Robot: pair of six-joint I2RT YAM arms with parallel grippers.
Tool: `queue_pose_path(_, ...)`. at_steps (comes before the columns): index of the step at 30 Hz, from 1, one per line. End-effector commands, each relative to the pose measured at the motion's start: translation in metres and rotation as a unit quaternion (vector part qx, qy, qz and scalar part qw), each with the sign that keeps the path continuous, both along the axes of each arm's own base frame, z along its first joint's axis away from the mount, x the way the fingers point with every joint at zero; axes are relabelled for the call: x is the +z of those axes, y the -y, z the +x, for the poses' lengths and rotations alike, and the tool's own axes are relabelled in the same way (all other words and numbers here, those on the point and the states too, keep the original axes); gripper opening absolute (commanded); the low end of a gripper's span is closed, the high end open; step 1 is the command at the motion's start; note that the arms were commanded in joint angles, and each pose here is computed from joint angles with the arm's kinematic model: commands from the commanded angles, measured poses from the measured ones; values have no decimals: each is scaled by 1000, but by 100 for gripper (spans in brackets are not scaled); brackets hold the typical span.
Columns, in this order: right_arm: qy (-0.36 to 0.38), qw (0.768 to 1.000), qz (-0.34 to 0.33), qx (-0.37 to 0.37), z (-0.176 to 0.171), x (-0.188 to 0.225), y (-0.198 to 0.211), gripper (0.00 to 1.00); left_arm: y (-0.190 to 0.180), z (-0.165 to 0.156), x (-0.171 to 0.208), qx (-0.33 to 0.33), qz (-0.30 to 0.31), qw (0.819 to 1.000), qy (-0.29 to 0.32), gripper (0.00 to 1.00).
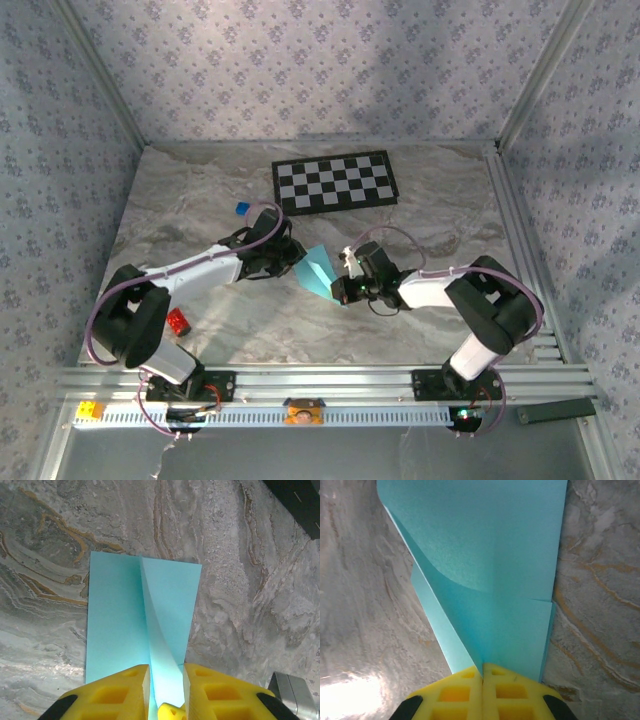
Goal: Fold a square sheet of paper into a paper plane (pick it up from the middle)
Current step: Fourth fold the wing at the center of the table.
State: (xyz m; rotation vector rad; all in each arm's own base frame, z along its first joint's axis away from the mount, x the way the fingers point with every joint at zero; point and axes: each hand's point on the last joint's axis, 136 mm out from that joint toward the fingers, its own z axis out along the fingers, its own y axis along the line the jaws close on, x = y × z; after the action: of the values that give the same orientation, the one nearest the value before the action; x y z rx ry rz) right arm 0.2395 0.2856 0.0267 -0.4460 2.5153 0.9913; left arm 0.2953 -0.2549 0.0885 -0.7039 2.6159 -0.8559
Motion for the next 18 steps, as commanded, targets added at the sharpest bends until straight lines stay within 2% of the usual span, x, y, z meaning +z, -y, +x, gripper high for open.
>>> queue_pose_path(1, -43, 998, 51, 9, -6, 9, -8, 0, 1, -1, -1, -10, -3, 1000, 3, 22)
queue_pose_path(11, -88, 993, 82, -19, -1, 4, -5, 0, 25, -3, -17, -48, -30, 998, -11, 18)
queue_pose_path(18, -97, 990, 89, -50, 1, -1, 2, 0, 37, -4, -34, -56, -22, 998, -30, 15)
